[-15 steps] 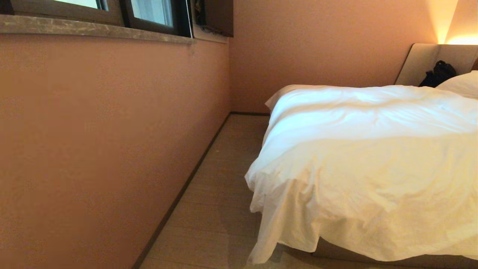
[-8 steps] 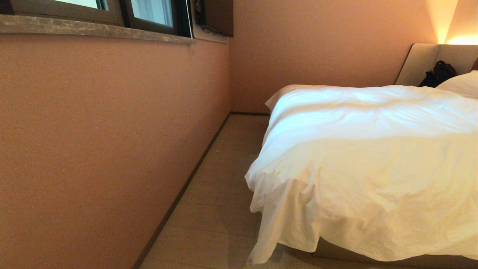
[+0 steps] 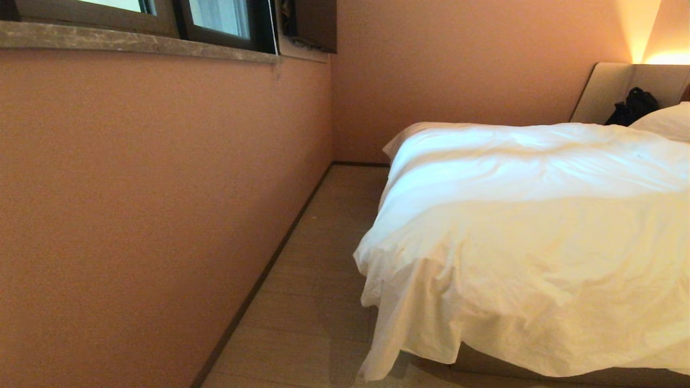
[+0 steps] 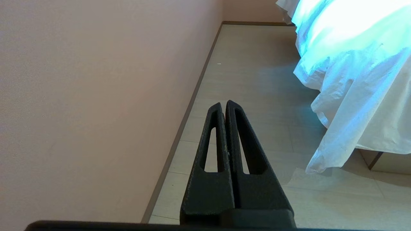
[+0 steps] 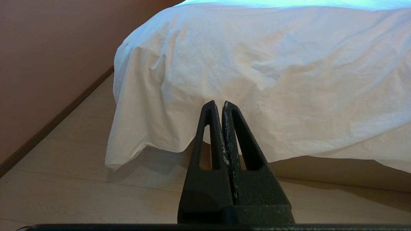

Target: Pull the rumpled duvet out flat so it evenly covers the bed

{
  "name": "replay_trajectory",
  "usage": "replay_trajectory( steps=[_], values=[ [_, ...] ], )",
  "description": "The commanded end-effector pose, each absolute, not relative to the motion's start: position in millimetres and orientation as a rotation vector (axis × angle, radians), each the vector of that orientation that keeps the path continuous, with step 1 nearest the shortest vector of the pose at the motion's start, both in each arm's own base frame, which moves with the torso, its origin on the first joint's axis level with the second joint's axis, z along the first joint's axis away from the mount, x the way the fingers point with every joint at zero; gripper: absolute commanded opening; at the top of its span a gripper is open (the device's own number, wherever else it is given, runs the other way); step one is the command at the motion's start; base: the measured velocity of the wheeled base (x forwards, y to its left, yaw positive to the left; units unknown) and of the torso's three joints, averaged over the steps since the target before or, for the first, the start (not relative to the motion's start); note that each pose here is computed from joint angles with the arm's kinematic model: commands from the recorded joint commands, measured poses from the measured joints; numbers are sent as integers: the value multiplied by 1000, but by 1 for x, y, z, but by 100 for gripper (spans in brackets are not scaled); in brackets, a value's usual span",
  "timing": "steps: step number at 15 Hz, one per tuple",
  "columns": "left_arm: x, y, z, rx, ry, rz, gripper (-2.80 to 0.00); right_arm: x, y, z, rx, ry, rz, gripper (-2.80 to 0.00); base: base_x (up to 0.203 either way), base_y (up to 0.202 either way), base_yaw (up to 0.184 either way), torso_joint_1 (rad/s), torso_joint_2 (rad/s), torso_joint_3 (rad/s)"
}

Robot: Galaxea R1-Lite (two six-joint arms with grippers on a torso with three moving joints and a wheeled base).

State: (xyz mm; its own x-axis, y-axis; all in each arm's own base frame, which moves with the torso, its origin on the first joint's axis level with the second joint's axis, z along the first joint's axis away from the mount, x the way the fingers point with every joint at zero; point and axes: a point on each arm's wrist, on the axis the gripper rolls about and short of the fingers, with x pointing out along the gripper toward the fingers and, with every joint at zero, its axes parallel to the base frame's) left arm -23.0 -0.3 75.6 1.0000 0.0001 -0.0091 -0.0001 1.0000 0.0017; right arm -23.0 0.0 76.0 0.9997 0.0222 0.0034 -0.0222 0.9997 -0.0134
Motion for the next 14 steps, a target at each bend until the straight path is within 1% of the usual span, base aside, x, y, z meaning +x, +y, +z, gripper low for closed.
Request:
replay_trajectory(
  steps=[1, 14],
  values=[
    [-23, 0, 76, 1, 9, 0, -280, -23, 0, 76, -13, -2, 23, -280, 0, 0, 0, 0, 0, 0],
    [-23, 0, 76, 1, 9, 1, -280, -23, 0, 76, -15, -3, 25, -280, 0, 0, 0, 0, 0, 0]
  ],
)
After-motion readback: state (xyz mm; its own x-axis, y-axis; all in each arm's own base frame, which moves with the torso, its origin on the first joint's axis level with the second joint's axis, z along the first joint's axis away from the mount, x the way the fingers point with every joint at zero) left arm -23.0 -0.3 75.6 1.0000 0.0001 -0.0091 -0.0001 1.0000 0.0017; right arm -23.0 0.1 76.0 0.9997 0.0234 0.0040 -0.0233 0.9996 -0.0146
